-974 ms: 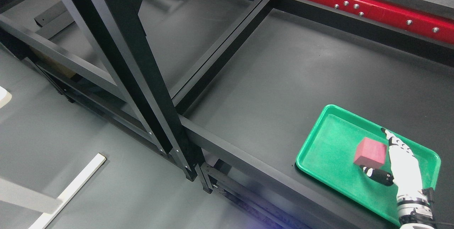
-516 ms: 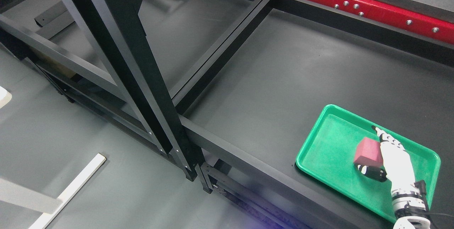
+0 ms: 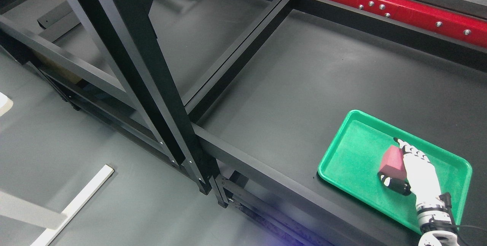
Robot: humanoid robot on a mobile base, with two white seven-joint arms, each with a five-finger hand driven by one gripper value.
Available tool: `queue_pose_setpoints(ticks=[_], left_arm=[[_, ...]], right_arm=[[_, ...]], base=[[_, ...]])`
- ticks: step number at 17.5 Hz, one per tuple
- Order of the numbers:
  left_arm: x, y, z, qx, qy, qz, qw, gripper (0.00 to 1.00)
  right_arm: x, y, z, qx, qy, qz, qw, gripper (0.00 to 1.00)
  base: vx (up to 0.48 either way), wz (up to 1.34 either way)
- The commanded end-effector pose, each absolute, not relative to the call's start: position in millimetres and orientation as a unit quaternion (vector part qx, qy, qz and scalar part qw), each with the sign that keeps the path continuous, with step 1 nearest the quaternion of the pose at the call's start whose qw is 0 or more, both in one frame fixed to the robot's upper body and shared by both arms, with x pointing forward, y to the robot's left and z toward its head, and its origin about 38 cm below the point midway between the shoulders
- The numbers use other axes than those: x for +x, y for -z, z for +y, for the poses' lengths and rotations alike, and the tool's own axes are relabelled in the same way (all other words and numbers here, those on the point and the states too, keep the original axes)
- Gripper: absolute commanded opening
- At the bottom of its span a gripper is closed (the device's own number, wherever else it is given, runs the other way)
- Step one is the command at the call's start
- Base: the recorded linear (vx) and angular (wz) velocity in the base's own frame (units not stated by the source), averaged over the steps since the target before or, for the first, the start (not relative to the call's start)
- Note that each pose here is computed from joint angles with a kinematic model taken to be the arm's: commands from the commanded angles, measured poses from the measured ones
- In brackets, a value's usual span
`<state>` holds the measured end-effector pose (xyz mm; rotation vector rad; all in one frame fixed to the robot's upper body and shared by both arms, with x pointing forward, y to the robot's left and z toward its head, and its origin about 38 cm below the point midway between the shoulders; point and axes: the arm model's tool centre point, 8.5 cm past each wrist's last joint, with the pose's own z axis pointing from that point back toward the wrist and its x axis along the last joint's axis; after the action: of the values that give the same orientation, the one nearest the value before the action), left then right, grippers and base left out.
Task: Pick pink block from left shelf to tray
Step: 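Close the right hand fingers around the pink cube in the green tray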
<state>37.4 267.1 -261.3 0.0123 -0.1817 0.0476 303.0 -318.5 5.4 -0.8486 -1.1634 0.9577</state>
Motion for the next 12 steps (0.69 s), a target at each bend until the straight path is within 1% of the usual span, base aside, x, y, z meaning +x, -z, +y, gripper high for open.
queue_pose_setpoints(ticks=[1, 2, 3, 4, 7, 9, 11, 12], left_arm=[[31, 261, 278, 0.015, -0.023, -0.087, 0.996, 1.00], [31, 261, 278, 0.015, -0.023, -0.087, 0.996, 1.00], [31, 261, 278, 0.015, -0.023, -0.087, 0.996, 1.00], [31, 261, 278, 0.015, -0.023, -0.087, 0.996, 1.00], [31, 261, 278, 0.015, -0.023, -0.087, 0.996, 1.00], [31, 261, 278, 0.015, -0.023, -0.087, 0.996, 1.00], [31, 261, 278, 0.015, -0.023, -0.087, 0.996, 1.00], [31, 261, 278, 0.015, -0.023, -0.087, 0.996, 1.00]], right_arm=[[297, 12, -324.9, -0.369, -0.441, -0.479, 0.664, 0.57], [296, 13, -325.9, -0.368, -0.442, -0.478, 0.664, 0.32], [296, 13, -326.2, -0.367, -0.441, -0.479, 0.664, 0.13], [296, 12, -326.7, -0.368, -0.440, -0.480, 0.664, 0.03], [298, 8, -328.7, -0.368, -0.434, -0.491, 0.659, 0.01], [302, -5, -340.9, -0.379, -0.408, -0.516, 0.650, 0.02], [304, -20, -349.5, -0.374, -0.349, -0.566, 0.647, 0.02], [306, -35, -358.4, -0.373, -0.316, -0.592, 0.641, 0.02]], base=[[0.000, 0.00], [0.000, 0.00], [0.000, 0.00], [0.000, 0.00], [0.000, 0.00], [0.000, 0.00], [0.000, 0.00], [0.000, 0.00]])
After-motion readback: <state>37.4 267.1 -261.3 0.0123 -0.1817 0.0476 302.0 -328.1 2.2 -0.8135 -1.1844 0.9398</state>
